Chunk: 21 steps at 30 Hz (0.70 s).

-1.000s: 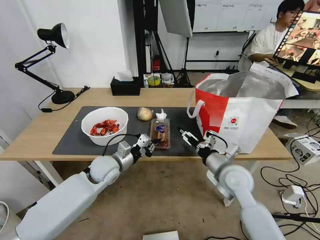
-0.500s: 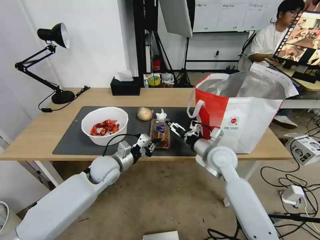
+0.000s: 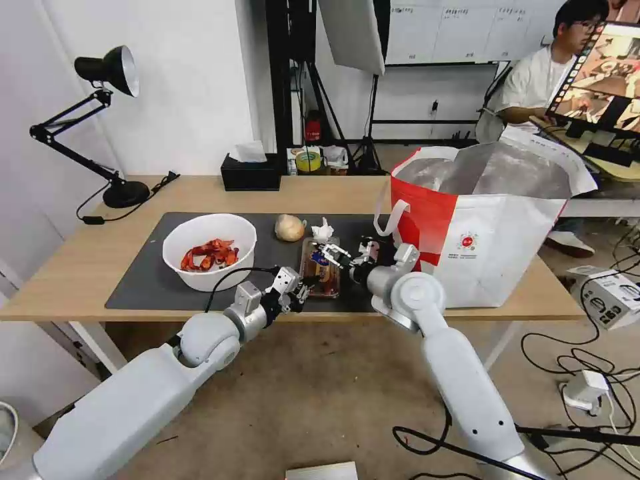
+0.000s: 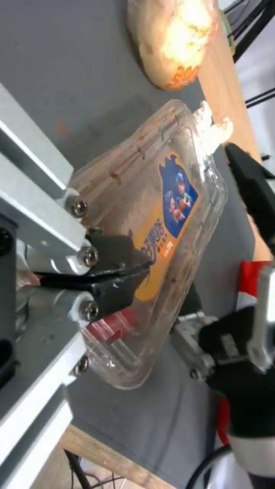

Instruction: Pick up the trash from the table and place it into the takeout bag.

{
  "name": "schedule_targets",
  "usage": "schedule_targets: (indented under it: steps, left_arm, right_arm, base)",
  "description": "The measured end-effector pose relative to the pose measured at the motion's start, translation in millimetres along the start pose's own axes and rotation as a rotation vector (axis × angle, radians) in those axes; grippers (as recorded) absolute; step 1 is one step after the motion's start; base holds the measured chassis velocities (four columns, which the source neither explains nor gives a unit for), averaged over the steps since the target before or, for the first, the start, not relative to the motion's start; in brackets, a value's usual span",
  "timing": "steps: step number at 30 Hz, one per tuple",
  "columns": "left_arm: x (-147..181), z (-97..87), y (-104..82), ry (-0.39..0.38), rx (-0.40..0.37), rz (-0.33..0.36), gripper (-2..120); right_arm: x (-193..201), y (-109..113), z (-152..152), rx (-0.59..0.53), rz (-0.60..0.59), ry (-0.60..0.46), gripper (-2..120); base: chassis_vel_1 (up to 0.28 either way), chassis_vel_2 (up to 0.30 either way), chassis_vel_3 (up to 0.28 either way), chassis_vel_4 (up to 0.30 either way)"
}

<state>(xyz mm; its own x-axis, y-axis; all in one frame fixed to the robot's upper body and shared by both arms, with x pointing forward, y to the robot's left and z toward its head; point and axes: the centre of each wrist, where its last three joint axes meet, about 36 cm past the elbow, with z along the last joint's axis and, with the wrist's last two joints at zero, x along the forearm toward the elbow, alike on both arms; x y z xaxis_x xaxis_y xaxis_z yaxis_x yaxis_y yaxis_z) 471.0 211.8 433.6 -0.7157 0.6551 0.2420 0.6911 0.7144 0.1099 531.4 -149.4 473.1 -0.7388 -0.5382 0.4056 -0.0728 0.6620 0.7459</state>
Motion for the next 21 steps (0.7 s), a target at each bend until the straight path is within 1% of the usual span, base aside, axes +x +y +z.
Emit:
schedule_targets:
  steps: [9,14,21]
  left_arm:
    - [3,-0.3,2.2,-0.003,-0.006,-0.005,0]
    - [3,0.0,2.8,-0.008,-0.007,-0.006,0]
    - [4,3.4,-1.6,-0.012,0.004,-0.001,0]
  right_arm:
    - [-11,9,-12,0.028,0.011,0.041,100]
    - [-14,9,-12,0.033,0.014,0.052,100]
    - [-18,13,-9,0.056,0.018,0.089,100]
  base:
    - [0.0,0.0,0.0,0.0]
    - [0.0,0.0,0.0,0.0]
    - [0.0,0.0,0.0,0.0]
